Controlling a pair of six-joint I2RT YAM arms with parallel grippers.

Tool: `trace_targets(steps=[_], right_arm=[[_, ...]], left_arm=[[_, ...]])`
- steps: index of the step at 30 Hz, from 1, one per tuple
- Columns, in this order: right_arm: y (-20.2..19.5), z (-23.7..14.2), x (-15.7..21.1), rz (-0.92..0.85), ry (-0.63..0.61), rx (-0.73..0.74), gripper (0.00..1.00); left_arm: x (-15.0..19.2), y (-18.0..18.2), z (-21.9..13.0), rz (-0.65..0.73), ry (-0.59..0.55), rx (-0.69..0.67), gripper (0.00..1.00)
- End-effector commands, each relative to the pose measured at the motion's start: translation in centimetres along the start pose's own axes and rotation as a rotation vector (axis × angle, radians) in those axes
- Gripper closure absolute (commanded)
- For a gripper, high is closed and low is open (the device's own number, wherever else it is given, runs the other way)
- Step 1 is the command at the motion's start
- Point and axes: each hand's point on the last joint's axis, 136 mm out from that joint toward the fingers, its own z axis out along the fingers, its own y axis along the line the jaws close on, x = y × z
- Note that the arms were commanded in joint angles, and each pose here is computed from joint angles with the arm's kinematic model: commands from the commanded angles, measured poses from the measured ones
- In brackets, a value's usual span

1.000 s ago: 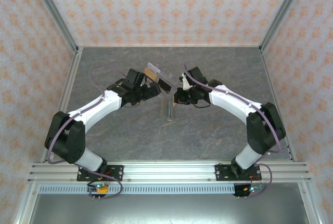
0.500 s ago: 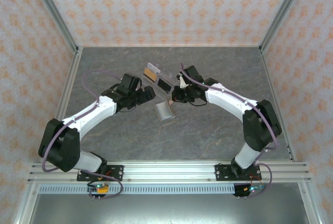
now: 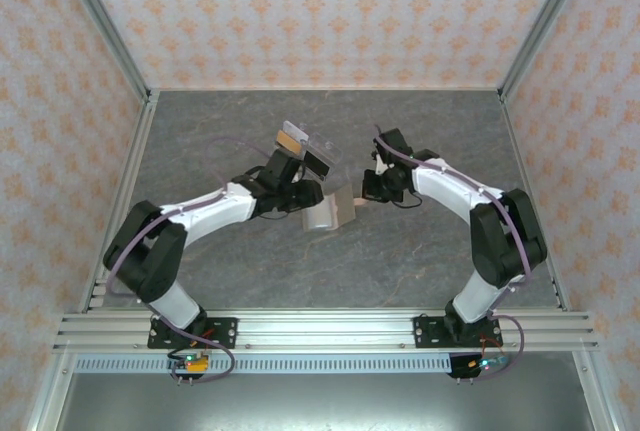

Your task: Take the credit cards out of the card holder

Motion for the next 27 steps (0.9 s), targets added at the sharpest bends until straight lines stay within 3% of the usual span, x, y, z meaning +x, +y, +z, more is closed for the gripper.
trace_targets(steps=[1,12,20,27], right_arm=[[-1.6,0.4,0.5,-0.014,0.028,0.037,0.92],[-2.4,1.6,0.2,-0.011,0.043,0.038,0.92],[-2.5,2.4,0.5,0.01,0.051,0.023,0.92],[-2.7,2.2,0.9,0.01,0.054,0.026,0.92]], left_arm=[[-0.5,-3.8,1.0,0.078,-0.015,0.071,0.6],[1.8,-5.7,6.0,0.188,0.067,-0.012,0.83],[3.8,-3.3,8.4,0.213,0.125,-0.112,0.99],[6.6,-3.1,8.4,0.179,0.187,-0.085,1.0]])
